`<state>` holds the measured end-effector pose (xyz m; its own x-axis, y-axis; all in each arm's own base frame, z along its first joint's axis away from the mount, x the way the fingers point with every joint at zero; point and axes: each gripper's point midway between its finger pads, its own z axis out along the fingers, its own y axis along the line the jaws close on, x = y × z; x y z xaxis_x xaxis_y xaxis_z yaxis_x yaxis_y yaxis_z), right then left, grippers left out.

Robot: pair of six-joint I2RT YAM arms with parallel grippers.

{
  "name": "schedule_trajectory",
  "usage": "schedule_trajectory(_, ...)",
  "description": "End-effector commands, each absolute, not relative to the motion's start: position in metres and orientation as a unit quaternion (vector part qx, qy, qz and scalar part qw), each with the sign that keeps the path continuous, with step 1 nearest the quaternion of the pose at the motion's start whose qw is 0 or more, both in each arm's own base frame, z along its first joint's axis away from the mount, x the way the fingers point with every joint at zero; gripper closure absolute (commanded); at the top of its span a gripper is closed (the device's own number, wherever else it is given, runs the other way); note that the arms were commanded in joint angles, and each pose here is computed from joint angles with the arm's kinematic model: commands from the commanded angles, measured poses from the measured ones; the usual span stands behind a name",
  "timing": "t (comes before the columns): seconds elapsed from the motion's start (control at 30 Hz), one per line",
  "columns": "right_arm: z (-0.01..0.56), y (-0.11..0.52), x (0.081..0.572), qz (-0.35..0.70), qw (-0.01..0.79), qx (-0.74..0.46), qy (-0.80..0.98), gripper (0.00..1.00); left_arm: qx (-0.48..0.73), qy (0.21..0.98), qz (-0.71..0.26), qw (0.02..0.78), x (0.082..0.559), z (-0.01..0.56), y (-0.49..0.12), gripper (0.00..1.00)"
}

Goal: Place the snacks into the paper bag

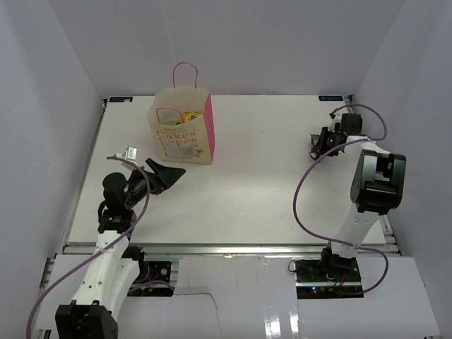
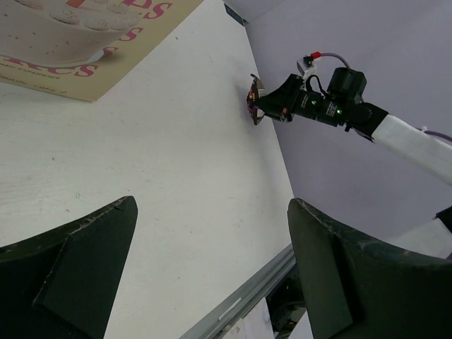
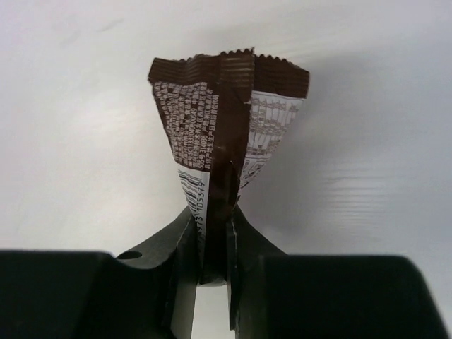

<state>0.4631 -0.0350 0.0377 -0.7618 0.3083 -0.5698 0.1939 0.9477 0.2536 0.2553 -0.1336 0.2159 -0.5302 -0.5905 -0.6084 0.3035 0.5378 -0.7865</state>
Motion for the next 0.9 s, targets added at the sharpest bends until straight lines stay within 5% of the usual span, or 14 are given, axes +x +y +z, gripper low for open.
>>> schedule_trajectory(0.0,0.127,0.061,0.452,0.283,0.439,-0.209,0.827,0.92,-0.109,0.736,-0.492,0.451,0.254,0.212,-0.14,0.02)
schedule_trajectory(0.13,0.144,0.129,0.381,0.353,0.419,-0.445,0.708,0.92,-0.116,0.746,-0.5,0.423,0.255,0.202,-0.151,0.02)
schedule_trajectory(0.3,0.159,0.211,0.305,0.401,0.357,-0.603,0.59,0.92,-0.133,0.75,-0.524,0.381,0.257,0.193,-0.177,0.02)
schedule_trajectory(0.87,0.193,0.354,0.205,0.421,0.308,-0.685,0.509,0.92,-0.116,0.769,-0.535,0.33,0.249,0.191,-0.242,0.05)
